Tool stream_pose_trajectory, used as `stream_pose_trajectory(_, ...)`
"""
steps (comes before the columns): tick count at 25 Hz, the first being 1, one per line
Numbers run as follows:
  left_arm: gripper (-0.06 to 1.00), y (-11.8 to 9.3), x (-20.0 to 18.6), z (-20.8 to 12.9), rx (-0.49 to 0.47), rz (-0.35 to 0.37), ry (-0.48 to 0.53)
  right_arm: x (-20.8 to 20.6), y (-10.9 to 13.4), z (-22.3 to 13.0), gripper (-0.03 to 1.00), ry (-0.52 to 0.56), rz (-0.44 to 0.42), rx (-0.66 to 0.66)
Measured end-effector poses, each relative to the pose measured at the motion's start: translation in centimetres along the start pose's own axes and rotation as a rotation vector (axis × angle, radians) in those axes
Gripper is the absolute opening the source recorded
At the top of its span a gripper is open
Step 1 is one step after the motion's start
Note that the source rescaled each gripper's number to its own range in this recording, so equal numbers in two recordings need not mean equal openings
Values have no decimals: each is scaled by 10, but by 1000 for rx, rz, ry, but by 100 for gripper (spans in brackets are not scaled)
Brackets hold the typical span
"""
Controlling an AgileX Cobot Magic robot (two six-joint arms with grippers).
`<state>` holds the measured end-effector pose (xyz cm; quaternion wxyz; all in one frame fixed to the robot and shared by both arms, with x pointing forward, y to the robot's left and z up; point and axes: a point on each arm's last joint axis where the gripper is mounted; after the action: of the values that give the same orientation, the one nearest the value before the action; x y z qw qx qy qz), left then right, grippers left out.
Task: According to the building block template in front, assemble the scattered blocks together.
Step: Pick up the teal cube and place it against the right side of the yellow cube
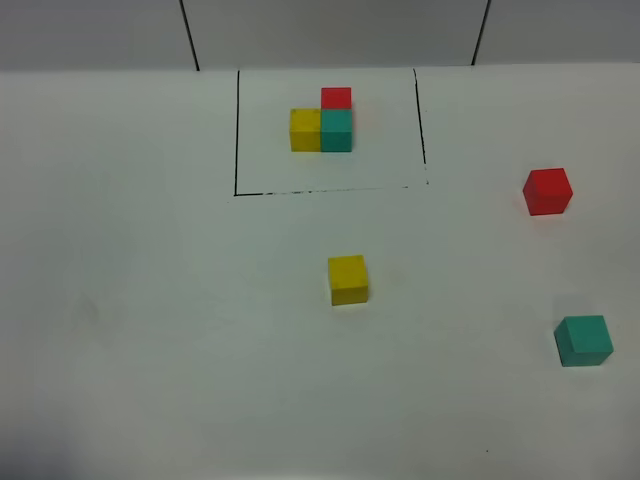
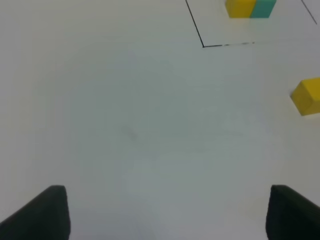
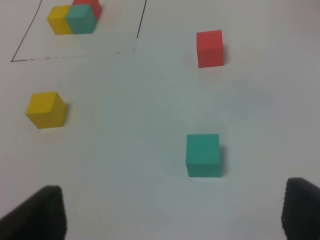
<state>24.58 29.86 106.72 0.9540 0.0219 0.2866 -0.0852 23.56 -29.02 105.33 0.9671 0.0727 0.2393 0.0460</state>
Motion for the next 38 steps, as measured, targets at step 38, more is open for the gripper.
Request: stream_pose_trajectory(38, 88, -4, -2, -29, -74, 70, -6, 0, 0, 0, 75, 0, 0, 0)
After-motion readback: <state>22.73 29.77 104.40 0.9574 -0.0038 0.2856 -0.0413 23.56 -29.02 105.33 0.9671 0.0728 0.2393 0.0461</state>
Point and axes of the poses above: a point on each arm's last joint axis where the gripper is mounted, x pointing out along that axis toward the gripper, y along the wrist's bending axis when the last joint is at zero, z = x × y, and after that the axes turned 4 degrees about x, right-handed
